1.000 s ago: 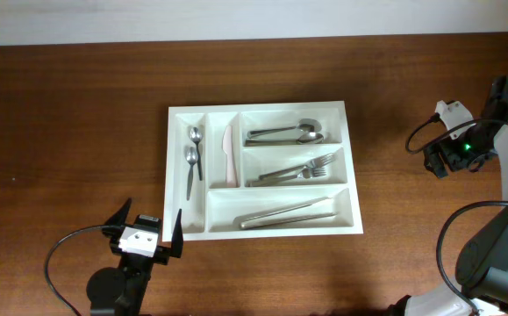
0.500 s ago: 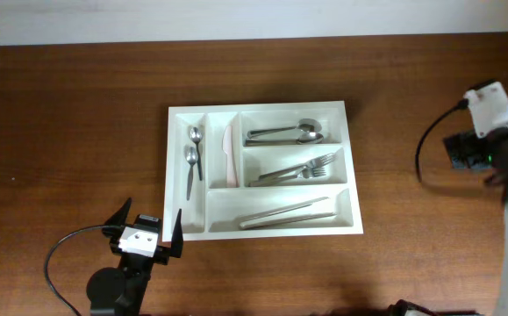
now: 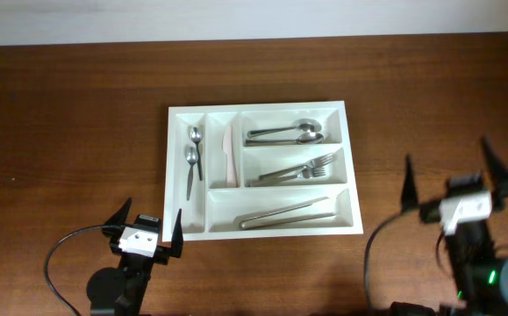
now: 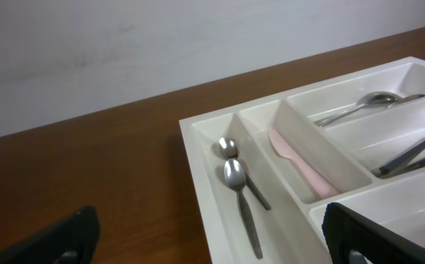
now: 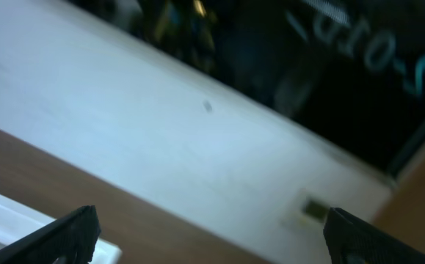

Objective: Pack container

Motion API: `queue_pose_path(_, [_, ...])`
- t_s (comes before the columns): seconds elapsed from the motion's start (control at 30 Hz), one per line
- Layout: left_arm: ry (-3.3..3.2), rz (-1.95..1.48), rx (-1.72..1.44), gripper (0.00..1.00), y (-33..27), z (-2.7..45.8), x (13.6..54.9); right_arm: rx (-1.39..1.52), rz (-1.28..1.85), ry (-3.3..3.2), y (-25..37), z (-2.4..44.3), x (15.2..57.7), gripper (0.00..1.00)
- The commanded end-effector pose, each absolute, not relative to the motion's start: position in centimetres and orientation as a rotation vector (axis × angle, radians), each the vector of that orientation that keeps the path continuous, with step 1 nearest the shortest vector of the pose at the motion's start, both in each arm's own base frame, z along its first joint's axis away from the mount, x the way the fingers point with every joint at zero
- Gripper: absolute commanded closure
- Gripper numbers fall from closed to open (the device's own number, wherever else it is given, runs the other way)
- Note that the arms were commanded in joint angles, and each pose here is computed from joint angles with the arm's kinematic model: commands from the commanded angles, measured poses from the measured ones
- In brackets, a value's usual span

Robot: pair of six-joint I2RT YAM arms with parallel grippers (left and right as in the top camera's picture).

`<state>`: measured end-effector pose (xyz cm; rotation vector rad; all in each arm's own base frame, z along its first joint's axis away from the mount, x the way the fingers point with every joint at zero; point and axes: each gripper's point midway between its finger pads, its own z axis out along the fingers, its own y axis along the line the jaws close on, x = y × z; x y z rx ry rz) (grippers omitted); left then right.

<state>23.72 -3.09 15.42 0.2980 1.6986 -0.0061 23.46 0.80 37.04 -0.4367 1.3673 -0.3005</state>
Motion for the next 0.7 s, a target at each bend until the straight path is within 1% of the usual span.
queue_pose_path(0.0, [1.693, 0.016, 0.303, 0.01, -2.9, 15.3, 23.8, -0.48, -0.212, 1.281, 3.3, 36.6, 21.1, 0.01])
queue_pose_path(0.2, [1.693, 0.016, 0.303, 0.01, -2.9, 15.3, 23.8, -0.521, -0.168, 1.159, 5.1, 36.4, 18.1, 0.01])
queue_pose_path(0.37, [1.693, 0.015, 0.303, 0.01, -2.9, 15.3, 23.8, -0.522, -0.131, 1.08, 5.9, 36.8, 16.6, 0.01])
queue_pose_path(0.67, [1.693, 0.015, 0.303, 0.01, -2.9, 15.3, 23.8, -0.46, -0.164, 1.061, 5.0, 34.3, 19.0, 0.01])
